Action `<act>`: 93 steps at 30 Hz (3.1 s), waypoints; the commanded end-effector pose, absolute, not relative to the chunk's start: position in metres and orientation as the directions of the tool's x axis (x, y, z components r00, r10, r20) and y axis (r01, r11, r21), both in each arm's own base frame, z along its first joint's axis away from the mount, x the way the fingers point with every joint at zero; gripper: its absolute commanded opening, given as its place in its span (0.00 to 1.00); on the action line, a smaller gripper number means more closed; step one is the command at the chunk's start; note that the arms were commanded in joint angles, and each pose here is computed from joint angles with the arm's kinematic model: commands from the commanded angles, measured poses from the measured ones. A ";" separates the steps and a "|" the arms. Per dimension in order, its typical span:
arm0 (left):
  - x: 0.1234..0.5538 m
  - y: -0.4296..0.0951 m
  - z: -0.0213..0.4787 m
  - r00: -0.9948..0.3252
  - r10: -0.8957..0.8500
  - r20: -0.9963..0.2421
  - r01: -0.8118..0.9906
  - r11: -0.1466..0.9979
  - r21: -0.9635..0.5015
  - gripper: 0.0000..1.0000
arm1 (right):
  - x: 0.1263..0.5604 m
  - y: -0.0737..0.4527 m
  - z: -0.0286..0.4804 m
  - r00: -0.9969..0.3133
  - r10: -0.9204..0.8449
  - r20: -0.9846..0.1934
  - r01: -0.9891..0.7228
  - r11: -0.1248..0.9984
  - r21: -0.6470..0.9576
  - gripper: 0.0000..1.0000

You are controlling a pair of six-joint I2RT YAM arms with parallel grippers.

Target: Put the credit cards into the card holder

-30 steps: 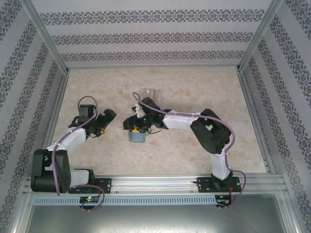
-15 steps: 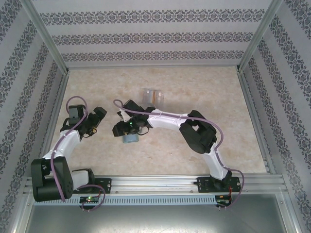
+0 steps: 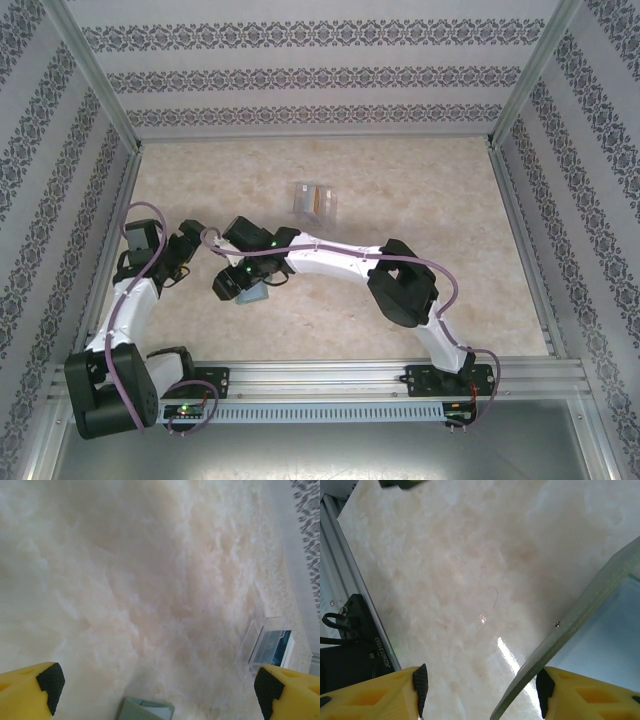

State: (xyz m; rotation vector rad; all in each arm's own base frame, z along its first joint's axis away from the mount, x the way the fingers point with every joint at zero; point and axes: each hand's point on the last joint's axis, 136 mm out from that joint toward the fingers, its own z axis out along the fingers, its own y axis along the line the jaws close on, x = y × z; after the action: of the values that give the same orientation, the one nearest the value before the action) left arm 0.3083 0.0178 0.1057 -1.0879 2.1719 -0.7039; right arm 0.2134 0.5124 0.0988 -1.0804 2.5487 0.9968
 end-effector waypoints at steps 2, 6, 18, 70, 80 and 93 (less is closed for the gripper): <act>0.302 -0.004 0.093 -0.529 -0.833 -0.160 -0.490 0.454 -0.744 0.99 | 0.206 0.510 0.108 -0.670 -0.589 -0.451 -0.735 0.441 0.515 0.60; 0.289 -0.017 0.091 -0.592 -0.796 -0.124 -0.511 0.490 -0.706 0.99 | 0.202 0.510 0.104 -0.663 -0.596 -0.453 -0.739 0.419 0.528 0.56; 0.263 -0.051 0.084 -0.746 -0.664 -0.051 -0.512 0.621 -0.593 0.95 | 0.205 0.502 0.105 -0.614 -0.602 -0.511 -0.786 0.402 0.470 0.39; 0.273 -0.089 0.068 -0.881 -0.471 -0.042 -0.400 0.791 -0.464 0.85 | 0.258 0.443 0.144 -0.770 -0.222 -0.598 -0.631 0.406 0.661 0.55; 0.276 -0.054 0.083 -0.808 -0.563 -0.175 -0.487 0.804 -0.341 0.87 | 0.279 0.398 0.078 -0.894 -0.238 -0.380 -0.427 0.709 0.561 0.59; 0.277 -0.040 0.086 -0.761 -0.624 -0.178 -0.542 0.763 -0.353 0.88 | 0.273 0.426 0.047 -0.930 -0.255 -0.266 -0.365 0.733 0.574 0.52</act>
State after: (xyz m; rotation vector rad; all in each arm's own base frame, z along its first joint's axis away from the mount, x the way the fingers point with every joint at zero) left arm 0.2812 -0.0440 0.0825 -0.8632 2.6781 -0.4209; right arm 0.2718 0.4252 0.0529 -0.5415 2.7207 0.9891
